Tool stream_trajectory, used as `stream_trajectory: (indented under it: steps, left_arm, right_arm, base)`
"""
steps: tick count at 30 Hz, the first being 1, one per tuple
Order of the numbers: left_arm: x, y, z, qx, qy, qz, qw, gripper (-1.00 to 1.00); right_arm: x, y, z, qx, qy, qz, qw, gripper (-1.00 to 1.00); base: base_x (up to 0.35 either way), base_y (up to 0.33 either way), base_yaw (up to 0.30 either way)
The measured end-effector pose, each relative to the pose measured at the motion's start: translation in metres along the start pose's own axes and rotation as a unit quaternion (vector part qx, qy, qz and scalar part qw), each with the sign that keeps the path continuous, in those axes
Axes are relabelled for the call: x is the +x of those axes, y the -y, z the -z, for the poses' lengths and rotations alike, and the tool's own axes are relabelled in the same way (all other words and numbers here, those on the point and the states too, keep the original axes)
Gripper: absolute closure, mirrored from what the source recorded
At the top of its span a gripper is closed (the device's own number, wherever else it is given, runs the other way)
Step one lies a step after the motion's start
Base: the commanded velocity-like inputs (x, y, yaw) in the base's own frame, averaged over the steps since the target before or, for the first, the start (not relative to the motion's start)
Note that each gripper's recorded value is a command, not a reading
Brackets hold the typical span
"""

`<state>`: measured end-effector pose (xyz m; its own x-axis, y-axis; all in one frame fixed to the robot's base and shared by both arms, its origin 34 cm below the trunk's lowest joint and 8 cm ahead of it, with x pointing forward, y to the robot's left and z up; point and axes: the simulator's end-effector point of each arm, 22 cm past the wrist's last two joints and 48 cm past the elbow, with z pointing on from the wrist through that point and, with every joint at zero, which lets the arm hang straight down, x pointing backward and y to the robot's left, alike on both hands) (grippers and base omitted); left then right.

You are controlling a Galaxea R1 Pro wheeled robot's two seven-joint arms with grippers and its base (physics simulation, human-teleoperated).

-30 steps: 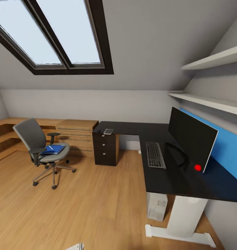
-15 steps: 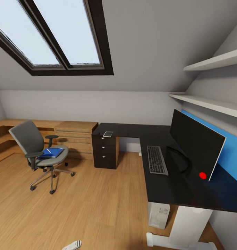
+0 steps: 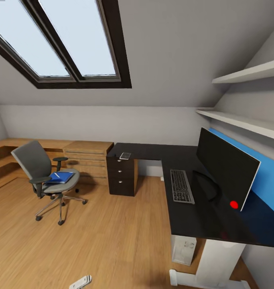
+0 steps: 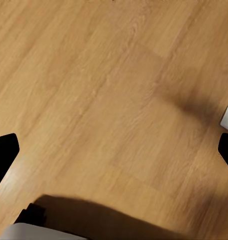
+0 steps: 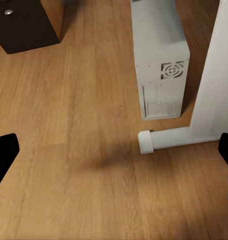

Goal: In the bedroom, organize the workspace by keeping the computer under the desk, ensuring the monitor is on the desk, placing the keyboard on the desk next to the monitor, placing the mouse on the desk next to the keyboard, moving the folder from the swivel chair onto the desk next to the mouse, stacking the notebook on top of the folder with the pen on top of the notebook, and positioning the swivel chair next to the desk.

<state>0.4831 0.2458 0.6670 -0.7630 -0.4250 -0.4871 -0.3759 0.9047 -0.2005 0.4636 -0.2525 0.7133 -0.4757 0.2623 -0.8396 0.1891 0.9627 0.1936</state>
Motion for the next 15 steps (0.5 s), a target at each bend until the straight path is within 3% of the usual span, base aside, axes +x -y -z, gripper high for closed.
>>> stream_trajectory:
  steps: [15]
  left_arm:
    - [-0.004,-0.001,0.013,-0.003,-0.002,0.004,1.0,-1.0]
  right_arm:
    - [-0.002,0.0,0.012,0.002,-0.009,0.001,1.0,-1.0]
  base:
    - [0.005,0.276,0.0]
